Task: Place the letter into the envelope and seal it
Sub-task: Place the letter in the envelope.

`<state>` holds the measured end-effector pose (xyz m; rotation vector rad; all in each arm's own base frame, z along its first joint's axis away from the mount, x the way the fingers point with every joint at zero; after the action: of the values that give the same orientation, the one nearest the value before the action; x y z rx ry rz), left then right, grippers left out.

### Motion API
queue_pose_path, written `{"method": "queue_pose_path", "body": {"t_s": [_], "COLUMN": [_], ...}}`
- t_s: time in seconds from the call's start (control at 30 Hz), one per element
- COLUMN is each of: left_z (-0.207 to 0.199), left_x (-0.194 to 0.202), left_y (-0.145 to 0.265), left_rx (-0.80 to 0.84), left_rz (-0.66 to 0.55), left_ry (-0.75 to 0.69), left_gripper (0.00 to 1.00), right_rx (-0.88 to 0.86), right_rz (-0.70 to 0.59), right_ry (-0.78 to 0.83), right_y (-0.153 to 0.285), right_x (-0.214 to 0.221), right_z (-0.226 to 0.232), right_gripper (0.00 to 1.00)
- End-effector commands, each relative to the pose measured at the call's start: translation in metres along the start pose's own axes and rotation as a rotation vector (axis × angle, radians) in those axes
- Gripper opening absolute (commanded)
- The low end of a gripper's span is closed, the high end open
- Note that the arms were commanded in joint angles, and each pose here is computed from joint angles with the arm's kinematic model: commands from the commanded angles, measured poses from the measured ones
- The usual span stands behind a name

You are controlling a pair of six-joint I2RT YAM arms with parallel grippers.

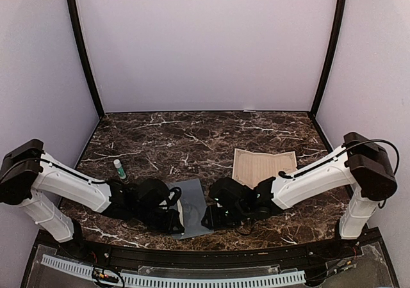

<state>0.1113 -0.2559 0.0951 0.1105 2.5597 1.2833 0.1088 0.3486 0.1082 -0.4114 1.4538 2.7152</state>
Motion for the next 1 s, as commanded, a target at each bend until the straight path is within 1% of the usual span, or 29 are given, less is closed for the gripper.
{"method": "queue_pose_path", "body": {"t_s": [0.0, 0.07, 0.1, 0.13, 0.17, 0.2, 0.27, 0.53, 0.8, 0.97], "left_z": [0.002, 0.003, 0.003, 0.003, 0.004, 0.004, 0.004, -0.001, -0.005, -0.006], "left_x": [0.0, -0.001, -0.001, -0.001, -0.001, -0.001, -0.001, -0.005, -0.012, -0.014], "left_y": [-0.003, 0.003, 0.007, 0.009, 0.013, 0.014, 0.018, 0.02, 0.017, 0.011], "left_rx": [-0.049, -0.075, -0.092, -0.1, -0.11, -0.114, -0.121, -0.11, -0.134, -0.133], "left_rz": [-0.002, -0.02, -0.031, -0.034, -0.042, -0.045, -0.053, -0.088, -0.108, -0.093], "left_ry": [-0.003, -0.007, -0.009, -0.011, -0.011, -0.011, -0.011, -0.019, -0.046, -0.057], "left_gripper": [0.0, 0.05, 0.1, 0.12, 0.19, 0.21, 0.3, 0.38, 0.44, 0.42], "right_rx": [-0.024, -0.015, -0.01, -0.004, -0.001, 0.005, 0.024, 0.057, 0.059, 0.046], "right_rz": [0.036, 0.025, 0.02, 0.017, 0.016, 0.018, -0.005, -0.036, -0.042, -0.027], "right_ry": [0.009, 0.002, 0.0, -0.002, -0.003, -0.005, -0.007, -0.016, -0.013, -0.01], "right_y": [-0.007, -0.005, -0.004, -0.003, -0.002, -0.002, 0.0, 0.009, 0.007, 0.0], "right_x": [0.009, 0.008, 0.008, 0.008, 0.008, 0.009, 0.007, 0.005, 0.004, 0.004], "right_z": [0.007, 0.005, 0.005, 0.004, 0.003, 0.002, 0.001, -0.001, -0.001, 0.002], "right_gripper": [0.37, 0.37, 0.37, 0.37, 0.37, 0.37, 0.38, 0.39, 0.4, 0.4]}}
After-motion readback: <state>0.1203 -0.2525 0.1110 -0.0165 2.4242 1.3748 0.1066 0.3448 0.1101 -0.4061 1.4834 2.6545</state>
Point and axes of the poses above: each gripper's point midway between its finger pads, its own y axis back along the fingers, its own z axis along the line the jaws close on, x = y × z, the point moved 10 cm from there along y, back along the fingers, and after that the axes turned 4 degrees about -y, right-handed, at the moved point
